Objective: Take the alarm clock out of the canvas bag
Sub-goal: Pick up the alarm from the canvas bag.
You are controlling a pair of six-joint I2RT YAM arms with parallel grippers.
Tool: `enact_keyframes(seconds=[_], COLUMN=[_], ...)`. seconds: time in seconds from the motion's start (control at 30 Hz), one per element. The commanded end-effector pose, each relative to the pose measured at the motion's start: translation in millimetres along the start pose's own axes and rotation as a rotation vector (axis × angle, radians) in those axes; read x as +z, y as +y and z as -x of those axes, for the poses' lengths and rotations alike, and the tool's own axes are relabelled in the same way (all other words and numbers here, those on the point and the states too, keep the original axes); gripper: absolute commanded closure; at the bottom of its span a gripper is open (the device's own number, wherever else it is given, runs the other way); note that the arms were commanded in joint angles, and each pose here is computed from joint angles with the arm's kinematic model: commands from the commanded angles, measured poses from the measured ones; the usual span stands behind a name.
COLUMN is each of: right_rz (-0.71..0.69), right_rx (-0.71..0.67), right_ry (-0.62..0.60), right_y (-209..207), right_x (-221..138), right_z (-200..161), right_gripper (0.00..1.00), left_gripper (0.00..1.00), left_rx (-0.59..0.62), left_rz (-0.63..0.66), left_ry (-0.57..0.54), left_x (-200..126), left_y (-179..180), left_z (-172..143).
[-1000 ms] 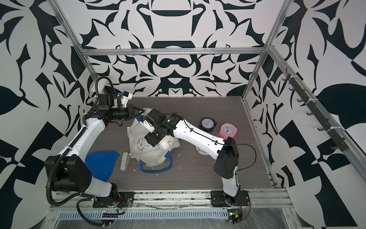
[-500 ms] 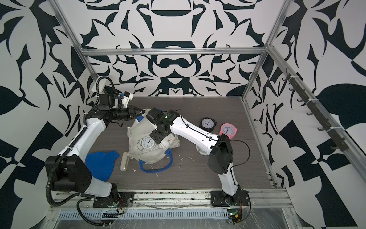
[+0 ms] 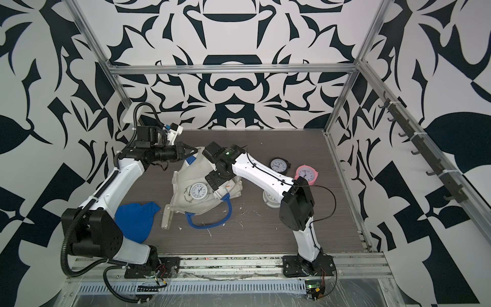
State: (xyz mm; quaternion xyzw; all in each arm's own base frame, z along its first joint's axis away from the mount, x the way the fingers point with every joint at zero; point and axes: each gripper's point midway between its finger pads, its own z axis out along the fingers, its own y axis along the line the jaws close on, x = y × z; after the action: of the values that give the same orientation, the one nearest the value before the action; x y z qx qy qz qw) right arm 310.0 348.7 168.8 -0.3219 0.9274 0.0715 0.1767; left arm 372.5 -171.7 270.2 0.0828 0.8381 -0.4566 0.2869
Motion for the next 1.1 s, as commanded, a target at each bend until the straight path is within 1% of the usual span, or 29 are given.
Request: enact_keyframes(seconds=[0.0,0.1,0.2,0.4,0.63,0.83,0.9,1.07], right_rz=[0.062,0.107,0.124,0.216,0.347,0.424,0.430,0.344], right_rx=[0.052,0.081,0.085,0.085,0.021,-0.029,-0.041,-0.049], right_ry=[0.004,0.010,0.020,0.028,-0.004,-0.020,-0.037,-0.039], right_y=[1.3,1.7,3.1,18.2,55.7,76.3,76.8,46.3], right_x=[8.3,14.3,19.1,23.4,14.9,11.6,9.1,10.7], right_z=[-0.9,-0.9,-3.0,-2.8,5.7,9.2,12.2,10.9], right_gripper=[0.04,0.04,0.04,0.04,0.02,0.03,0.03,0.02], left_gripper=[1.00,1.00,1.00,1.00,1.00,1.00,1.00,1.00], left_rx=[0.063,0.065,0.064,0.064,0.067,0.072,0.072,0.072], left_rz=[-0.042,-0.042,-0.043,-0.042,-0.038,-0.036,-0.035,-0.035], left_ry=[-0.023,-0.024,-0.022,-0.023,-0.023,-0.023,-0.022,-0.019], left_x=[-7.1,-7.1,-6.6,-6.7,-6.2,-7.0,-6.9,-6.8], left_y=[-20.1,-20.2,-19.8,-19.7,-18.4,-18.9,-18.6,-18.3], left_z=[10.2,10.3,10.5,10.4,10.2,9.7,9.3,8.6])
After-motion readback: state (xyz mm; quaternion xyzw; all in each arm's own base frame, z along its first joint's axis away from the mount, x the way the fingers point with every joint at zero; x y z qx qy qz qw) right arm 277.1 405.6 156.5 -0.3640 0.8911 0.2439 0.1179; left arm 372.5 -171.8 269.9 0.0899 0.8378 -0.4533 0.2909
